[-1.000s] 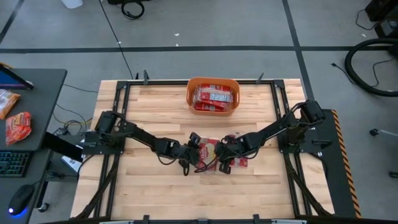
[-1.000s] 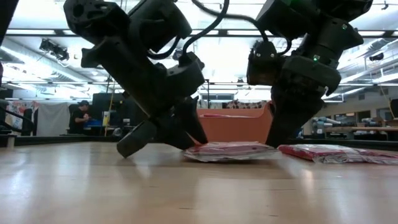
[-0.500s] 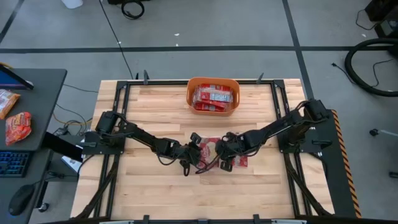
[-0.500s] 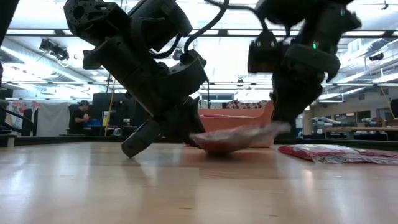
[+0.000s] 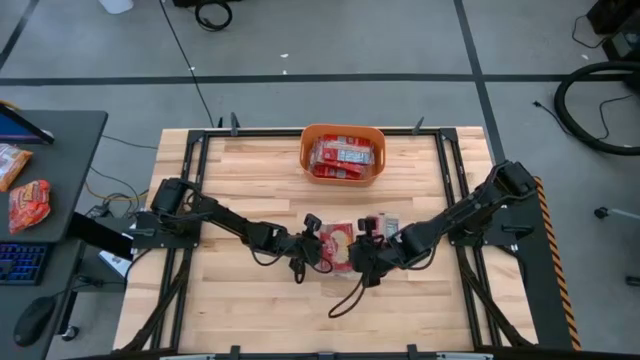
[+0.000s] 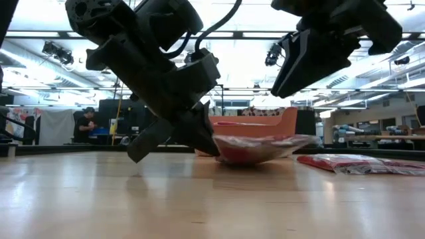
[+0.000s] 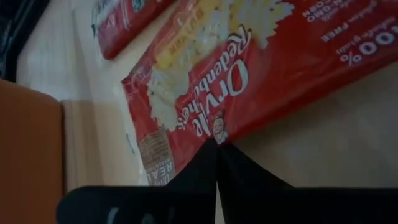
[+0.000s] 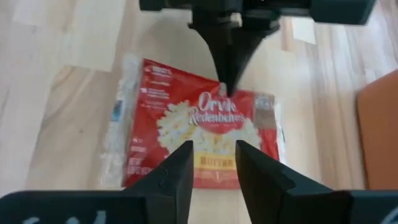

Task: Sort popcorn bags into baskets
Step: Put the red popcorn bag into the orange bin

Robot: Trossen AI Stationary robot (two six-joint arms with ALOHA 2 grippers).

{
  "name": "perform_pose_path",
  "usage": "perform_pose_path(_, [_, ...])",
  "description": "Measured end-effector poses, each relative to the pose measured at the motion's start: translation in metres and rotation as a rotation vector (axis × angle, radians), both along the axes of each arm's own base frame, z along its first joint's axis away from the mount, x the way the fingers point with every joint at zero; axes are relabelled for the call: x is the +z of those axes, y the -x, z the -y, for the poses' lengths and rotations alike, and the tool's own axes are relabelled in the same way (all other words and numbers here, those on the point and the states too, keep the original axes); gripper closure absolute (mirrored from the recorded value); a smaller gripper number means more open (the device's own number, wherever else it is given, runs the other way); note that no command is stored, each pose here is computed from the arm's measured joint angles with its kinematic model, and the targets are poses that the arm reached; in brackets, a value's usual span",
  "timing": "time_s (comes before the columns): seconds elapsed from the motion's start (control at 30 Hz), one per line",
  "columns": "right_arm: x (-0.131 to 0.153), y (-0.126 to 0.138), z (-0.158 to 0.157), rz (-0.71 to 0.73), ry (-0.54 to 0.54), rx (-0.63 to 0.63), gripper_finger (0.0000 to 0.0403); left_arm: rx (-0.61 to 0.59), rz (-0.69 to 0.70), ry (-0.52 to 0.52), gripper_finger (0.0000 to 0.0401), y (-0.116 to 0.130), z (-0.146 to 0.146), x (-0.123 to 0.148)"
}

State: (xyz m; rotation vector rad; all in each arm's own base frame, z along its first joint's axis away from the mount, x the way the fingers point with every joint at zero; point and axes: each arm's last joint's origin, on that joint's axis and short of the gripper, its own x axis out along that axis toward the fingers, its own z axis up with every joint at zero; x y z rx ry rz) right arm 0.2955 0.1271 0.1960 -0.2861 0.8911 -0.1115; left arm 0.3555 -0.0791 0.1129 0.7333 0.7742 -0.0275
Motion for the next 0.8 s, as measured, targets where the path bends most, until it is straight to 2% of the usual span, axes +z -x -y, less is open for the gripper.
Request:
perform_pose_path(0.23, [0.000, 0.002, -0.006, 0.002, -0.041, 0.014, 0.0226, 0.033, 0.050, 0.060, 0.0399, -0.001, 0.001, 0.009])
perform_pose_path(0.4, [0.004, 0.004, -0.021, 0.060, 0.038, 0.089, 0.0195, 0.083, 0.074, 0.139, 0.0398, 0.000, -0.005, 0.019])
perform_pose_path(0.57, [0.009, 0.003, -0.037, 0.167, 0.104, 0.151, 0.0190, 0.119, 0.096, 0.254, 0.0397, -0.001, -0.010, 0.024])
perform_pose_path(0.8, [-0.009, -0.001, -0.043, 0.130, 0.189, 0.172, 0.0189, 0.157, 0.097, 0.336, 0.0396, -0.001, -0.014, 0.024])
